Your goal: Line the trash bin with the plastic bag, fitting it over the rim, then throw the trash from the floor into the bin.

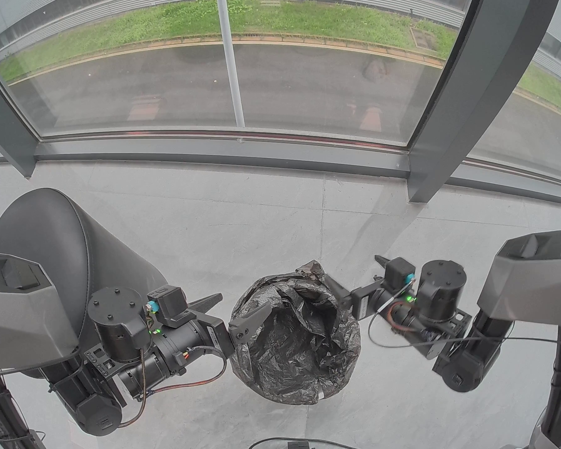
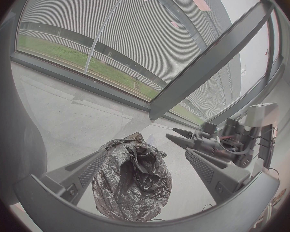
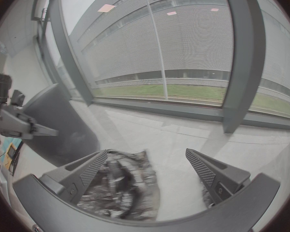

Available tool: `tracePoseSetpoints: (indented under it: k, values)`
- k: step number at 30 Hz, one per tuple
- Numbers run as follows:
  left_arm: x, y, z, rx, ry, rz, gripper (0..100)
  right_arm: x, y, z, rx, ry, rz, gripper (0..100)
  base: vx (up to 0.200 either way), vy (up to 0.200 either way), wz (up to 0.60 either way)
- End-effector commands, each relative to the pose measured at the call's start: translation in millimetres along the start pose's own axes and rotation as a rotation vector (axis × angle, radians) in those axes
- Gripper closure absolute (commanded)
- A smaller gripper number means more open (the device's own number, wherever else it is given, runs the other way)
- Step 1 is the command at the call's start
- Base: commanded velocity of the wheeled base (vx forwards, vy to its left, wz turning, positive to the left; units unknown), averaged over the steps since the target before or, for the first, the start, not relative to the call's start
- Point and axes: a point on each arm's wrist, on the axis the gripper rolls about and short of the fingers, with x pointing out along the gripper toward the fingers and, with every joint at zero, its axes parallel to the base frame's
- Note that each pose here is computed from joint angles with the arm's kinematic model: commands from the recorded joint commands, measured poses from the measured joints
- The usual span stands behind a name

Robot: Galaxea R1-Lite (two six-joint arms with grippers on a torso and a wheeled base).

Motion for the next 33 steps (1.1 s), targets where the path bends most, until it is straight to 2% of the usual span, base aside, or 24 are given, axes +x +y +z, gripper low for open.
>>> tracePoseSetpoints:
  k: [1, 3, 14, 16, 19, 20, 28, 33]
  values:
    - [-10, 2, 6, -0.001, -0.011, -0.002, 0, 27, -80, 6, 0.069, -0.004, -0.152, 0, 0.000, 0.000, 0.00]
    - [-9, 3, 3, 0.002, -0.001, 0.002, 0, 33, -88, -1, 0.098, 0.015, -0.168, 0, 0.000, 0.000, 0.00]
    - [-8, 5, -3, 0.005, 0.026, 0.008, 0, 48, -120, -33, 0.116, 0.095, -0.248, 0, 0.000, 0.000, 0.00]
    - [-8, 5, -3, 0.005, 0.028, 0.007, 0, 56, -129, -41, 0.142, 0.125, -0.279, 0, 0.000, 0.000, 0.00]
    - [-8, 5, -3, 0.005, 0.030, 0.007, 0, 59, -129, -42, 0.171, 0.131, -0.283, 0, 0.000, 0.000, 0.00]
    - [-9, 5, -3, 0.005, 0.031, 0.005, 0, 61, -130, -42, 0.213, 0.173, -0.291, 0, 0.000, 0.000, 0.00]
    - [-9, 4, -7, 0.006, 0.045, 0.002, 0, 68, -142, -45, 0.224, 0.250, -0.322, 0, 0.000, 0.000, 0.00]
    - [-7, 5, -9, 0.004, 0.054, 0.005, 0, 81, -160, -39, 0.232, 0.332, -0.366, 0, 0.000, 0.000, 0.00]
